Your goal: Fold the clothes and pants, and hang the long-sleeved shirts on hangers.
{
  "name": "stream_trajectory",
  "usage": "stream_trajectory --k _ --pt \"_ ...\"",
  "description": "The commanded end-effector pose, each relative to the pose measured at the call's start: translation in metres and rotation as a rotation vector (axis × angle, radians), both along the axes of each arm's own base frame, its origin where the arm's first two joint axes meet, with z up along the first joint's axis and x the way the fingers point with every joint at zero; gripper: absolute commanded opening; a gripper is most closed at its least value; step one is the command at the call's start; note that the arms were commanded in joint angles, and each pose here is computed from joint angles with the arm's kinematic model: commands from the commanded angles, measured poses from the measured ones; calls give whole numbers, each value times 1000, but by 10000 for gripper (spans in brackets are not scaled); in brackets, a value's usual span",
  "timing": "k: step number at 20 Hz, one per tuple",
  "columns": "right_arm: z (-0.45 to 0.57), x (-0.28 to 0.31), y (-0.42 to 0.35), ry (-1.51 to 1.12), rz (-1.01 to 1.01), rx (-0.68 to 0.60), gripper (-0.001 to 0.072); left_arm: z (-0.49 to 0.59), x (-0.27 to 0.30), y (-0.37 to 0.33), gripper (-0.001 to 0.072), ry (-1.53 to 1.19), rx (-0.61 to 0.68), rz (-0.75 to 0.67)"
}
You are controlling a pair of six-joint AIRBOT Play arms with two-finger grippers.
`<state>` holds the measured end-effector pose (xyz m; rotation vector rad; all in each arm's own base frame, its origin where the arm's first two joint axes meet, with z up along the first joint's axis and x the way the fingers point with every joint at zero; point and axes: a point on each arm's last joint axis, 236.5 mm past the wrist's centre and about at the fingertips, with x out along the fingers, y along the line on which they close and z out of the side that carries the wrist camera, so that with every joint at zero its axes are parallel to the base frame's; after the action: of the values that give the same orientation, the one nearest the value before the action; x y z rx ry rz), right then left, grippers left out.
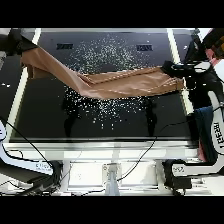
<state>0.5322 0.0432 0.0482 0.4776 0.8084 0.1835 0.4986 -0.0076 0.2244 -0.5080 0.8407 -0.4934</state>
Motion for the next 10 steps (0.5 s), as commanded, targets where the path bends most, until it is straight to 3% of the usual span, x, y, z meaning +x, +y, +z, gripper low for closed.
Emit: stream_trajectory --k 1,2,6,10 --pt "24 19 63 -147 38 -7 102 40 10 -15 11 -104 -96 38" --pt "32 23 86 -196 54 -13 44 48 9 -17 12 -122 -107 38" --pt "41 26 177 -340 117 -16 43 48 3 -37 12 -112 -105 -10" --pt "-8 15 269 -165 247 88 42 59 -1 -56 12 -126 -161 -57"
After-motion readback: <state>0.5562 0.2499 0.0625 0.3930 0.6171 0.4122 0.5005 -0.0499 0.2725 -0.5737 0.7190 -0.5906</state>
